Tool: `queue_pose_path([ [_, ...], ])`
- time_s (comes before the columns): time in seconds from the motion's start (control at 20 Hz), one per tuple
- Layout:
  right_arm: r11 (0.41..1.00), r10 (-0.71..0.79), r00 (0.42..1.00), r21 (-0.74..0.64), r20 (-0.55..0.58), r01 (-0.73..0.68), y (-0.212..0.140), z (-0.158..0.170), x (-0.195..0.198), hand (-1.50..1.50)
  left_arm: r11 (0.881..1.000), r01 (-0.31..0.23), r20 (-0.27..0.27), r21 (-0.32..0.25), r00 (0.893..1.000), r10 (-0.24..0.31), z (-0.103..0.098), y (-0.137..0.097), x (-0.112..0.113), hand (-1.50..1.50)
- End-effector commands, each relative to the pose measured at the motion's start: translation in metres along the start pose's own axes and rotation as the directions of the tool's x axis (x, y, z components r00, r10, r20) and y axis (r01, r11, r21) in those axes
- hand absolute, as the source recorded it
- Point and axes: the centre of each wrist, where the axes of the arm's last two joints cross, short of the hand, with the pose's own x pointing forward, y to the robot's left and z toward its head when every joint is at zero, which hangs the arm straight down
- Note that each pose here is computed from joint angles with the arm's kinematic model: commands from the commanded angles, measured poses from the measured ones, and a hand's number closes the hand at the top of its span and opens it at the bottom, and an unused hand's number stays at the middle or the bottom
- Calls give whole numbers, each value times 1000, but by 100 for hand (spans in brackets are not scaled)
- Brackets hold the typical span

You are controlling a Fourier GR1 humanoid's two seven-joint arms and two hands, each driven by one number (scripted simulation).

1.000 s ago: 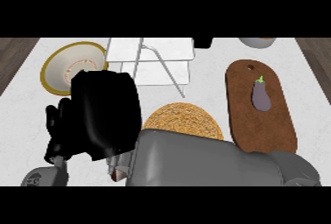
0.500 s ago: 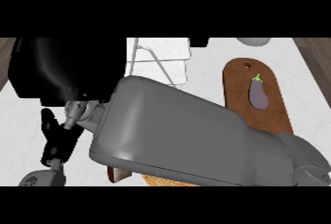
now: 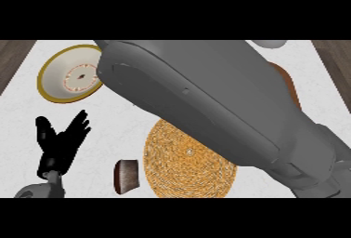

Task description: Pick the bell pepper from the placemat and place it in the tiered shelf

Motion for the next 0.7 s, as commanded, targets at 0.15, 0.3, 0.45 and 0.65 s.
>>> queue_pose_path([
  [0.15, 996, 46, 997, 75, -65, -41, -16, -50, -28, 150, 1000, -2, 9, -12, 1000, 2, -11, -10, -9, 0],
  [0.3, 988, 114, 992, 111, -63, -106, 14, -49, -36, 150, 1000, 16, 0, -19, 1000, -16, 0, -2, -1, 0],
  [0.45, 987, 134, 990, 99, -39, -130, 26, -55, -41, 150, 1000, -9, -1, -24, 1000, 9, -2, -11, 0, 0],
  [0.65, 986, 147, 987, 85, -60, -142, 22, -68, -44, 150, 1000, 2, 25, -11, 1000, -1, 0, -2, 12, 0],
])
